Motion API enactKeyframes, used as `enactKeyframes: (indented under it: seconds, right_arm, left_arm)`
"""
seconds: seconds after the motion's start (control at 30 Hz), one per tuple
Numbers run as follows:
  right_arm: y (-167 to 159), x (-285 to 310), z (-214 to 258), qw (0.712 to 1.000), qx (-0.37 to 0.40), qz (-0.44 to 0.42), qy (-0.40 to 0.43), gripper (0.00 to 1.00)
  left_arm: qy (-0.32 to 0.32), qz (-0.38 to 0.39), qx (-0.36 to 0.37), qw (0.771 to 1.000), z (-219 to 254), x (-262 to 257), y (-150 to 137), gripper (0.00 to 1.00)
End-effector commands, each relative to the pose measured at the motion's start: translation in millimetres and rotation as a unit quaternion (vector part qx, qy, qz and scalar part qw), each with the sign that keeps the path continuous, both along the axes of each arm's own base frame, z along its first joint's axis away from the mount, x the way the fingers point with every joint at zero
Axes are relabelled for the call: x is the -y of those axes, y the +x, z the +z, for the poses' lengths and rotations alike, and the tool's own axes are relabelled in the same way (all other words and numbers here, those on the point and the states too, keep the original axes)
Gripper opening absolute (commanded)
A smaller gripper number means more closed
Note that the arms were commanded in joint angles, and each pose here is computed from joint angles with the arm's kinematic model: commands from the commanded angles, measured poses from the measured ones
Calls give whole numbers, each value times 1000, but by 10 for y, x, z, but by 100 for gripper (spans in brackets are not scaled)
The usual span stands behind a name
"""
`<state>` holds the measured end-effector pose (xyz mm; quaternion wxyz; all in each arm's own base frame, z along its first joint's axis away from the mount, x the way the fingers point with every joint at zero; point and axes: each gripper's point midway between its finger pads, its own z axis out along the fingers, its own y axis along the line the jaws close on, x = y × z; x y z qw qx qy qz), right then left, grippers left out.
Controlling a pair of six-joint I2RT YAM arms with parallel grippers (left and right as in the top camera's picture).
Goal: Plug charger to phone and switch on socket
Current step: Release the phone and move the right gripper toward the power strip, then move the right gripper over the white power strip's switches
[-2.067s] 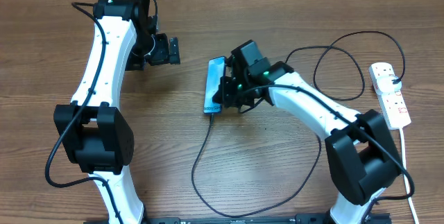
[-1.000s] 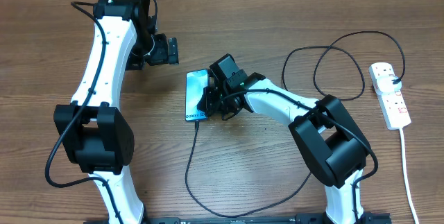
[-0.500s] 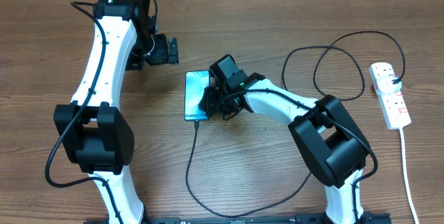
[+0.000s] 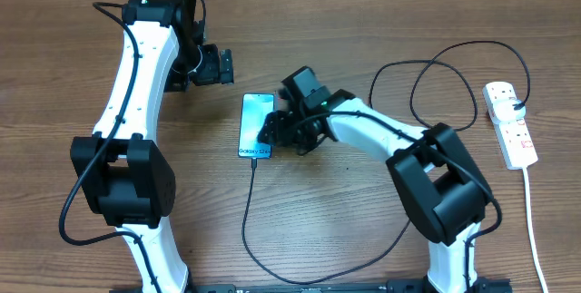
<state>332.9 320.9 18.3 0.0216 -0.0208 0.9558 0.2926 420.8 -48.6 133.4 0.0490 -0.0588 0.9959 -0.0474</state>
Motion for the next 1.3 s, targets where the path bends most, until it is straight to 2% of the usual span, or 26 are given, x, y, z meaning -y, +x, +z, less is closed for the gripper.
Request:
enactKeyframes:
  seconds: [0.0, 0.23, 0.53, 0.8, 0.93, 1.03, 1.17, 1.27]
  right_arm:
    - [156, 180, 330, 999, 22, -26, 12, 69]
    - [151, 528, 950, 997, 42, -60, 19, 77]
    - [25, 1167, 1648, 986, 102, -125, -30, 80]
    - [-124, 2068, 2044, 972, 80, -182, -128, 86]
    - [-217, 2666, 2167, 949, 60, -236, -199, 90]
    - [-266, 3103, 2137, 925, 50, -274, -261, 100]
    - [-350, 3577, 2099, 895, 24, -324, -306, 100]
    - [-400, 3825, 2087, 889, 16, -333, -315, 100]
  left_arm:
    - [3, 9, 10, 1000, 72, -34, 11, 100]
    - [3, 9, 10, 1000, 72, -34, 11, 100]
    - [3, 9, 10, 1000, 72, -34, 11, 100]
    - [3, 9, 10, 1000, 72, -34, 11, 100]
    - [3, 9, 10, 1000, 72, -35, 11, 100]
    - [3, 9, 10, 1000, 72, -34, 11, 100]
    - [3, 9, 10, 1000, 72, -34, 11, 100]
    - [3, 9, 10, 1000, 72, -34, 11, 100]
